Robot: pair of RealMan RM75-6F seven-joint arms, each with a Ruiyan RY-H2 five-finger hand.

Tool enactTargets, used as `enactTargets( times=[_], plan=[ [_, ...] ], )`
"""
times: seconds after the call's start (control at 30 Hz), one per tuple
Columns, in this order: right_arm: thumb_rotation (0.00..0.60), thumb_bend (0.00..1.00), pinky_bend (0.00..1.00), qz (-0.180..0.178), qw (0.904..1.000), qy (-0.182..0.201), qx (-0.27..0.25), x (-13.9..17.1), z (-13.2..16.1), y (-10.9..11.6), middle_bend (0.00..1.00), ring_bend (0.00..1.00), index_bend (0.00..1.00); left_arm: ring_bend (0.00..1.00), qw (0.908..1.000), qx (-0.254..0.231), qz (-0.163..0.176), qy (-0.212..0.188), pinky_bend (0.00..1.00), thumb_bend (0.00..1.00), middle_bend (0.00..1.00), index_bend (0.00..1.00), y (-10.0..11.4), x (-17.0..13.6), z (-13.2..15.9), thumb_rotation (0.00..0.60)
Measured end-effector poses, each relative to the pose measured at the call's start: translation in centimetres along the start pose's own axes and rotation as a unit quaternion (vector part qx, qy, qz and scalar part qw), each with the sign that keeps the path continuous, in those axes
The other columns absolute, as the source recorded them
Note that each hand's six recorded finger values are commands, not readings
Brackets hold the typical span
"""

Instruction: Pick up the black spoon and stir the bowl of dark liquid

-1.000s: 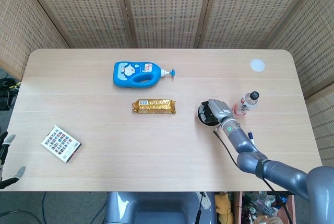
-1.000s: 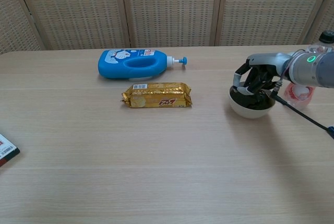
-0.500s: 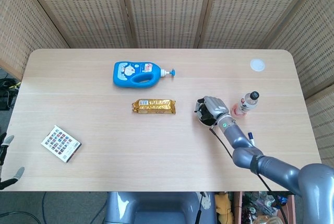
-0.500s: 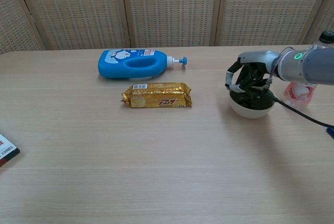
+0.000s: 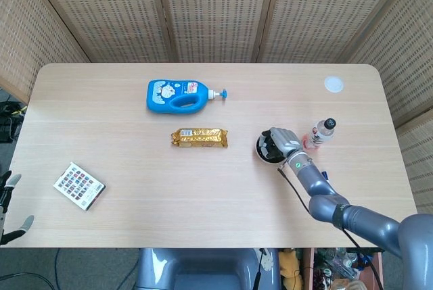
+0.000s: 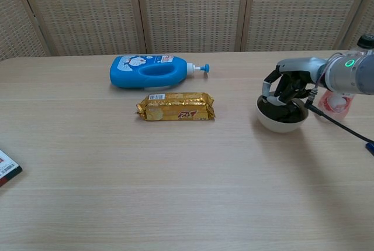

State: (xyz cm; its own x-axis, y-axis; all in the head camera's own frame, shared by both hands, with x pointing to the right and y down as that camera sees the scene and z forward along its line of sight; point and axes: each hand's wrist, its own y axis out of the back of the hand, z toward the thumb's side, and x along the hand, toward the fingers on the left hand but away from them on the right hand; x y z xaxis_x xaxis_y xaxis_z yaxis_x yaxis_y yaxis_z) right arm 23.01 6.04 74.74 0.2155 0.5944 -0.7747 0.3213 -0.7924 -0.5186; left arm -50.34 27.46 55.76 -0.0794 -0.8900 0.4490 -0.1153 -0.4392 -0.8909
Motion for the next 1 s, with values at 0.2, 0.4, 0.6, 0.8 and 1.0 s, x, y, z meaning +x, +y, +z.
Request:
enactTargets(
  times=[0.2,0.4,0.6,0.8,1.0],
  plan=[
    [0.600,0.67,1.00,-0.002,0.9999,-0.008,0.006,-0.6,-0.5,0.5,0.96,0.98,0.63,0.00,1.0000,0.002,-0.002,0.003,0.00,0.29,0.00,0.00,-0.1,-0.1,0.0,0.600],
    [0.600,0.67,1.00,-0.002,1.0000,-0.005,0.008,-1.4,0.2,0.4,0.96,0.98,0.63,0.00,1.0000,0.004,-0.002,0.007,0.00,0.29,0.00,0.00,0.0,-0.2,-0.2,0.600],
    [0.600,0.67,1.00,0.002,1.0000,0.003,0.008,-1.5,1.0,0.1,0.96,0.98,0.63,0.00,0.9999,0.003,-0.003,0.010,0.00,0.29,0.00,0.00,0.0,-0.4,-0.4,0.600],
    [0.600,0.67,1.00,0.016,0.9998,0.011,0.008,-0.9,1.3,-0.6,0.96,0.98,0.63,0.00,1.0000,0.002,-0.002,0.006,0.00,0.29,0.00,0.00,-0.1,-0.3,-0.3,0.600],
    [0.600,0.67,1.00,0.026,0.9995,0.007,0.013,0.3,0.5,-0.7,0.96,0.98,0.63,0.00,1.0000,-0.001,-0.002,0.000,0.00,0.29,0.00,0.00,-0.1,-0.1,0.0,0.600]
  ],
)
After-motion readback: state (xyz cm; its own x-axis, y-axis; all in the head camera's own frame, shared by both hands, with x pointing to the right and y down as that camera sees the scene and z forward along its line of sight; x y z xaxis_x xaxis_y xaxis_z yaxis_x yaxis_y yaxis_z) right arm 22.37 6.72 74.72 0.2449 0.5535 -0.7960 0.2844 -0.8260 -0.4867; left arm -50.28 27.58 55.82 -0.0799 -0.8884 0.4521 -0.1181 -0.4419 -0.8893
